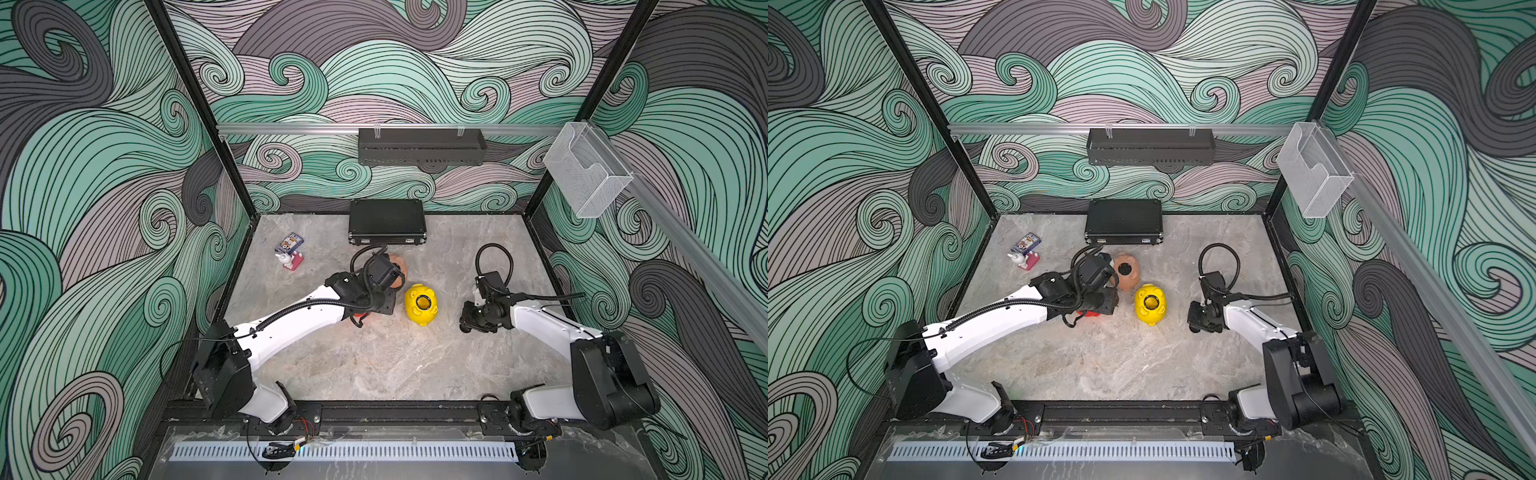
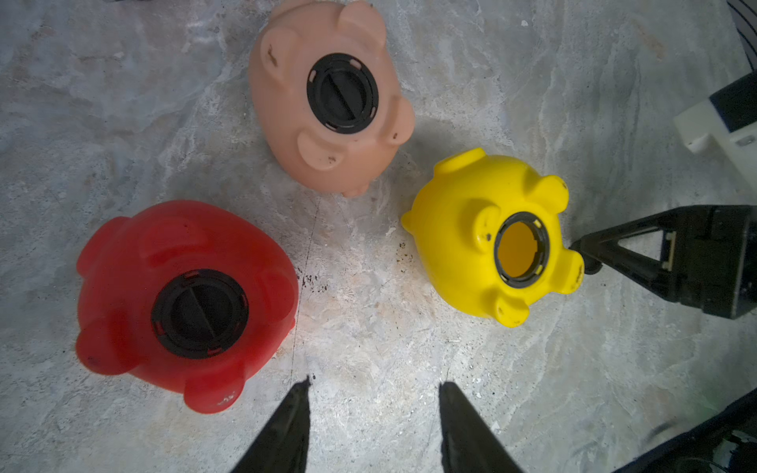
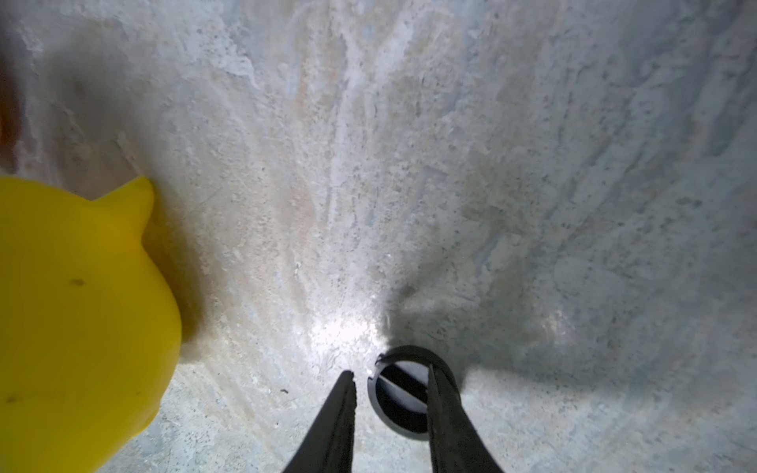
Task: Close piggy banks
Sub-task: Move the knob to the center of the board, then pick up the knob at the center of the board.
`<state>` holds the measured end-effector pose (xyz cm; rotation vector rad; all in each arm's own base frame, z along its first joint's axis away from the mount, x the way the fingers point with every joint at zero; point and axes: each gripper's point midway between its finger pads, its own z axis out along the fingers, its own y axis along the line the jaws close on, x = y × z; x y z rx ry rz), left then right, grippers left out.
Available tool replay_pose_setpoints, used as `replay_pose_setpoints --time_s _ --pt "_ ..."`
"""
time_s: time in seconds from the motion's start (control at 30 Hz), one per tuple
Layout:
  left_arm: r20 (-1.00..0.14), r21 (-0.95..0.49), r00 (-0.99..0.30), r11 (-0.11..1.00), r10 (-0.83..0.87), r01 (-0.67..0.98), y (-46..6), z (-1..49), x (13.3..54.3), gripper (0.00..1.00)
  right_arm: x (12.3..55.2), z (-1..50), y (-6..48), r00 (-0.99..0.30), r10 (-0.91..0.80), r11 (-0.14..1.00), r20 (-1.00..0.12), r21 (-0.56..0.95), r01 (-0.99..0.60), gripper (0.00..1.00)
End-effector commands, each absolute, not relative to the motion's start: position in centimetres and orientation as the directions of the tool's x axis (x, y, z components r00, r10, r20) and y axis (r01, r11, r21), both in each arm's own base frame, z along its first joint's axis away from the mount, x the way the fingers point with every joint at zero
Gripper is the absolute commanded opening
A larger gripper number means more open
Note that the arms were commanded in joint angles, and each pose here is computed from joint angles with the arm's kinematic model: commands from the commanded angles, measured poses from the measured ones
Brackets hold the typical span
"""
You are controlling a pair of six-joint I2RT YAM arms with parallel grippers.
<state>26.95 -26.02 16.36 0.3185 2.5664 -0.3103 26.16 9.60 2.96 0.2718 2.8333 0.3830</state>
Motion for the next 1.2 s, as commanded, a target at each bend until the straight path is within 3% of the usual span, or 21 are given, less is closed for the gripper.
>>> replay_pose_setpoints --time_s 0.0,0.3,1.17 --pt "-0.557 -0.168 -0.817 0.943 0.149 0.287 -25.7 17.2 27.1 0.51 25.7 3.5 9.1 -0.946 0.223 0.952 -0.237 0.261 0.159 0.34" --pt "-0.575 -0.181 -0.806 0.938 0.142 0.294 -25.3 17.9 26.8 0.51 25.4 3.0 8.4 -0.953 0.209 0.963 -0.221 0.216 0.161 0.24" --pt "-0.568 -0.198 -0.812 0.936 0.131 0.29 -24.9 17.5 26.6 0.51 24.7 0.9 8.6 -0.984 0.1 0.991 -0.145 0.107 0.085 0.22"
